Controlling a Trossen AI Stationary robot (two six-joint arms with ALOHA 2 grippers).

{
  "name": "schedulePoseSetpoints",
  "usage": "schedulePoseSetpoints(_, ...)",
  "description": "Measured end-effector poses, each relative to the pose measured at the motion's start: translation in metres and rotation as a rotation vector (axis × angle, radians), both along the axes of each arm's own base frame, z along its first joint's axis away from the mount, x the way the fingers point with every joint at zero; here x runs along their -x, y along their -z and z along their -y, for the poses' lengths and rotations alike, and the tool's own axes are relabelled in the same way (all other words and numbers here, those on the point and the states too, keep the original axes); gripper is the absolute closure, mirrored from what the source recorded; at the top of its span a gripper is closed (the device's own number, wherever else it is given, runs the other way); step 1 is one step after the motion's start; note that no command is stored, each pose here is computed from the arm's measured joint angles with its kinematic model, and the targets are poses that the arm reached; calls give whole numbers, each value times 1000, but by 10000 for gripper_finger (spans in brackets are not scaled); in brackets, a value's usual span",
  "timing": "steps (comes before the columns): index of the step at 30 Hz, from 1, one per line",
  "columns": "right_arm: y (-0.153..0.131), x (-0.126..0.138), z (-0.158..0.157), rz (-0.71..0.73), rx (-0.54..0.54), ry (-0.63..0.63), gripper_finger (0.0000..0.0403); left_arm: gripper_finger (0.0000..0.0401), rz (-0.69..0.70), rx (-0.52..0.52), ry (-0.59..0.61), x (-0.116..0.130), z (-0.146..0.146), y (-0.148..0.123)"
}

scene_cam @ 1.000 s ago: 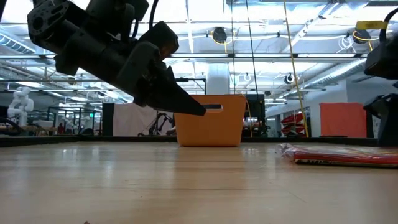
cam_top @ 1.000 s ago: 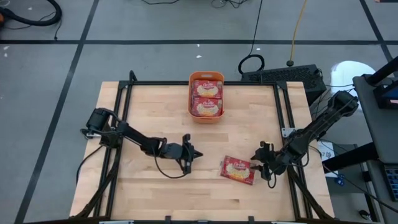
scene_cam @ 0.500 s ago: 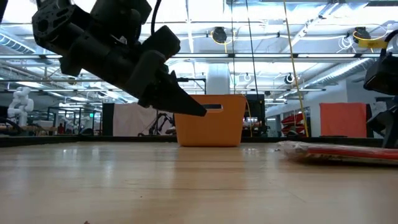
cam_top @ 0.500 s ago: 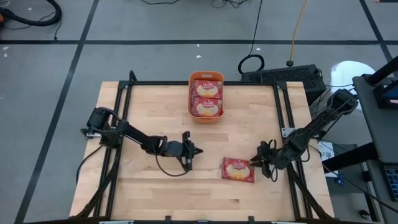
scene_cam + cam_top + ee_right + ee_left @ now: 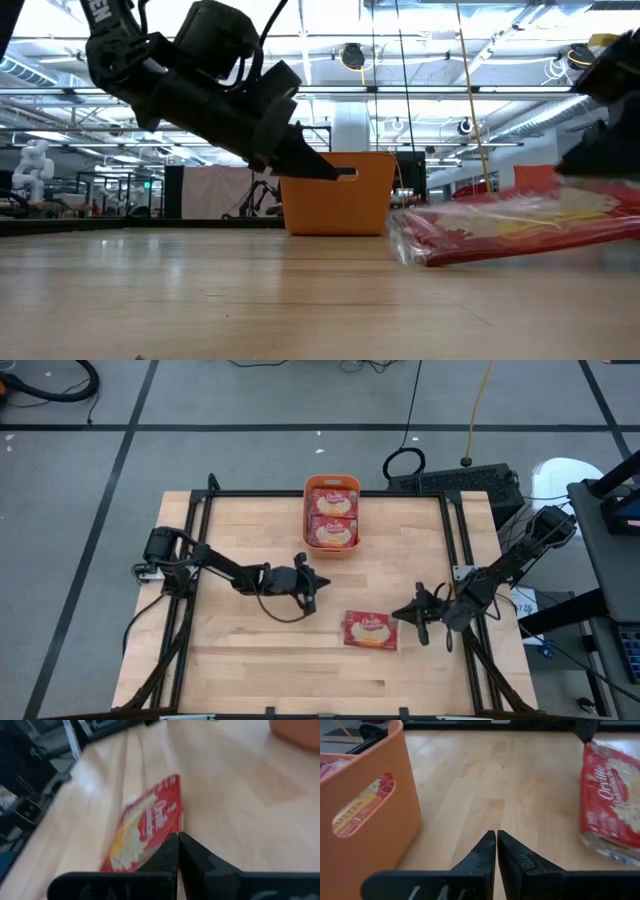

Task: Sort popcorn bags into baskets
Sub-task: Put the red popcorn bag into the orange bin

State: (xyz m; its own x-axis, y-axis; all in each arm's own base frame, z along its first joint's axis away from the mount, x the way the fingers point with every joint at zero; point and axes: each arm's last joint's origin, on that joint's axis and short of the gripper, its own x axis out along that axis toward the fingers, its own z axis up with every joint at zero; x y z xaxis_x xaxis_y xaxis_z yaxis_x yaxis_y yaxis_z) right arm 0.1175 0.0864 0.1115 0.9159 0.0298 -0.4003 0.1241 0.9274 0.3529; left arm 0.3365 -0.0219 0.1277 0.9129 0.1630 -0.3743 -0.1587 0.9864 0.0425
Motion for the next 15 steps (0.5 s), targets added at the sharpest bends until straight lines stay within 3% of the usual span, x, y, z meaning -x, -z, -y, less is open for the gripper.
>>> schedulePoseSetpoints(6, -8, -3, -2, 79, 52, -11, 402, 346, 28, 40, 66, -1, 5, -2)
schedulePoseSetpoints(15, -8, -4, 0, 85, 86, 11, 403, 195, 100, 179, 133, -2, 19, -8)
